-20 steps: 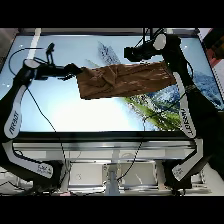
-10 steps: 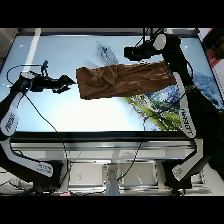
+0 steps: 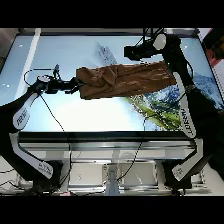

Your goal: Fold the clothes and pants, and hang the long-sleeved shirts on hangers.

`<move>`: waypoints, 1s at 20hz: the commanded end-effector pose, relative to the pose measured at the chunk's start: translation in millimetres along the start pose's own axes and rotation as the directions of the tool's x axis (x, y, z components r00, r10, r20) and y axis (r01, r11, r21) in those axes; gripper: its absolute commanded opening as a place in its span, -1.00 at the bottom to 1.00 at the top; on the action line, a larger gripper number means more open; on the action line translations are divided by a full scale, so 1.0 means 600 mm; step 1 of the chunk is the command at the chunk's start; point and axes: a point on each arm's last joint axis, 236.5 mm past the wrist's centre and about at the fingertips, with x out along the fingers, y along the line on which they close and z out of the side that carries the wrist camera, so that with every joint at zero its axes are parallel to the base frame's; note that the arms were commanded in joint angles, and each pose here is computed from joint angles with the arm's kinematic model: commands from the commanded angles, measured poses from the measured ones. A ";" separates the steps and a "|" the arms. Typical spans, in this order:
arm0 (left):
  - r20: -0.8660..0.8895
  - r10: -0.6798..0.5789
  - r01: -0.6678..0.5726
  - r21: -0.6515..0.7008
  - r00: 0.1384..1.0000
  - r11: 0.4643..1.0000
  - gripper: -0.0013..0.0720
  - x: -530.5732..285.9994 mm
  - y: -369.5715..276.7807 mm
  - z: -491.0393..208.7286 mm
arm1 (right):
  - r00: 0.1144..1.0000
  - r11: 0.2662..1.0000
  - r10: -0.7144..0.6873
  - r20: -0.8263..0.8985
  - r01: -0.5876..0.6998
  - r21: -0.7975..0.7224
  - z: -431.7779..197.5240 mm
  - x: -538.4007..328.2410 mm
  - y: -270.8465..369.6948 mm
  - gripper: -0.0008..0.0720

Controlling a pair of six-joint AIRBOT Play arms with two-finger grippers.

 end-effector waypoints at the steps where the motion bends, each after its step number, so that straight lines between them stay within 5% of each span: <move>1: 0.035 0.025 -0.025 0.003 0.999 1.000 -0.09 0.029 0.001 0.003 | 1.000 1.000 0.000 0.000 0.000 0.001 0.000 0.000 0.000 -0.89; 3: 0.055 0.023 -0.023 -0.007 0.998 1.000 -0.77 0.029 -0.001 0.010 | 1.000 1.000 0.000 -0.002 0.000 0.001 -0.001 0.000 0.000 -0.89; 4: 0.056 0.019 -0.018 -0.009 0.998 1.000 -0.92 0.029 -0.003 0.011 | 1.000 1.000 0.000 -0.003 0.000 0.001 -0.001 0.000 0.000 -0.89; 13: 0.055 0.130 -0.140 0.263 0.990 0.955 -0.93 -0.165 -0.099 0.049 | 0.993 0.997 -0.025 -0.119 0.015 -0.079 -0.044 -0.028 -0.004 -0.89; 16: 0.155 0.235 -0.279 0.426 0.960 0.861 -0.93 -0.285 -0.145 0.084 | 0.994 0.995 -0.020 -0.106 0.010 -0.097 -0.037 -0.054 0.005 -0.89; 20: 0.333 0.289 -0.421 0.451 0.897 0.787 -0.93 -0.417 -0.207 0.123 | 0.997 0.995 -0.012 -0.076 0.004 -0.104 -0.024 -0.080 0.016 -0.89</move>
